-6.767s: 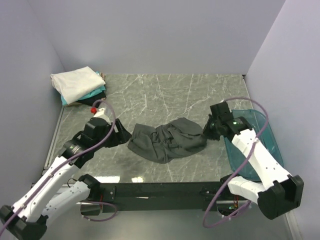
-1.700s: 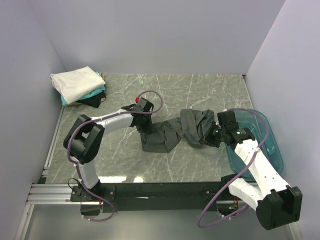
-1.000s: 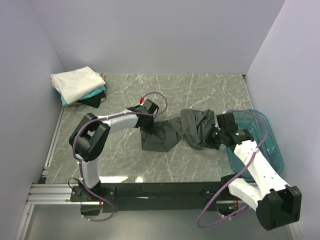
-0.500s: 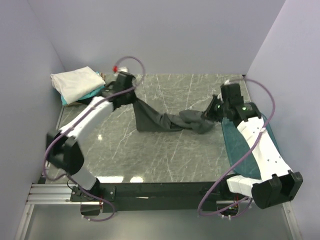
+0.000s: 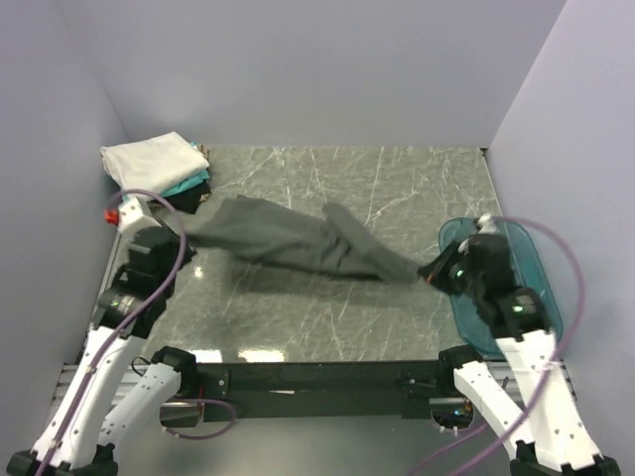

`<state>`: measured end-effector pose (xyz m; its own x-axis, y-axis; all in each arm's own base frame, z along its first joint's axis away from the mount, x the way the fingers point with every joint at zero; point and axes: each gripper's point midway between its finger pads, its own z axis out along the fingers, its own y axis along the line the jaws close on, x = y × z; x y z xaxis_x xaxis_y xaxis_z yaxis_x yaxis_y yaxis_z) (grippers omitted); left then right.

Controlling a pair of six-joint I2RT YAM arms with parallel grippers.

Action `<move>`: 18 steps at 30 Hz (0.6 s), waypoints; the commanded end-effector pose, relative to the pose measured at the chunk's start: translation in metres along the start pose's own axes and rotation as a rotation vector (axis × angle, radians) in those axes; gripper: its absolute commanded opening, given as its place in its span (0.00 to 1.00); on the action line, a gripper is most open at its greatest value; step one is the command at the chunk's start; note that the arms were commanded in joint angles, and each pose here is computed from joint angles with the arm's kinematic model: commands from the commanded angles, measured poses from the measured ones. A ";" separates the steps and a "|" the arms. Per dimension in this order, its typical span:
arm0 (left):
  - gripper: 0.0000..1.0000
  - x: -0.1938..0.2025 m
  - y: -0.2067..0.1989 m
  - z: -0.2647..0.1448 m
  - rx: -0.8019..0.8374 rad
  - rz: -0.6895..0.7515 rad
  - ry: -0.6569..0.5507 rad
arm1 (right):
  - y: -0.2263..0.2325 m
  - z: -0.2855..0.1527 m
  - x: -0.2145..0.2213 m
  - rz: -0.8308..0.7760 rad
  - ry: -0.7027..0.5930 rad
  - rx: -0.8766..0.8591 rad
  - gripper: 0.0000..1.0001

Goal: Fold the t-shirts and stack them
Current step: Flatten the tshirt out

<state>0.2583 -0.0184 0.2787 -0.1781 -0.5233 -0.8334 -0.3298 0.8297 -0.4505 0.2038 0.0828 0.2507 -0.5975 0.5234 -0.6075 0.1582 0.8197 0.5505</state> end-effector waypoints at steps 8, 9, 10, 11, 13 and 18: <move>0.00 0.093 0.009 0.010 0.010 0.080 0.326 | -0.075 0.023 0.103 0.140 0.237 0.170 0.82; 0.00 0.097 0.007 0.011 0.022 0.088 0.346 | -0.071 0.021 0.097 0.128 0.224 0.164 0.83; 0.00 0.103 0.007 0.011 0.027 0.088 0.365 | -0.064 0.018 0.087 0.098 0.203 0.144 0.83; 0.00 0.107 0.007 0.011 0.036 0.086 0.373 | -0.060 0.017 0.082 0.083 0.196 0.132 0.83; 0.00 0.114 0.007 0.009 0.056 0.071 0.385 | -0.042 0.018 0.066 0.040 0.173 0.072 0.83; 0.00 0.107 0.003 0.005 0.074 0.062 0.372 | 0.003 0.034 0.051 -0.038 0.202 -0.062 0.80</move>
<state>0.2380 -0.0631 0.1710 -0.5465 -0.4904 -0.6789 -0.2927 0.8714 -0.3938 0.1759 0.0974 0.1788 -0.7452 0.5011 -0.4399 0.2291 0.8120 0.5368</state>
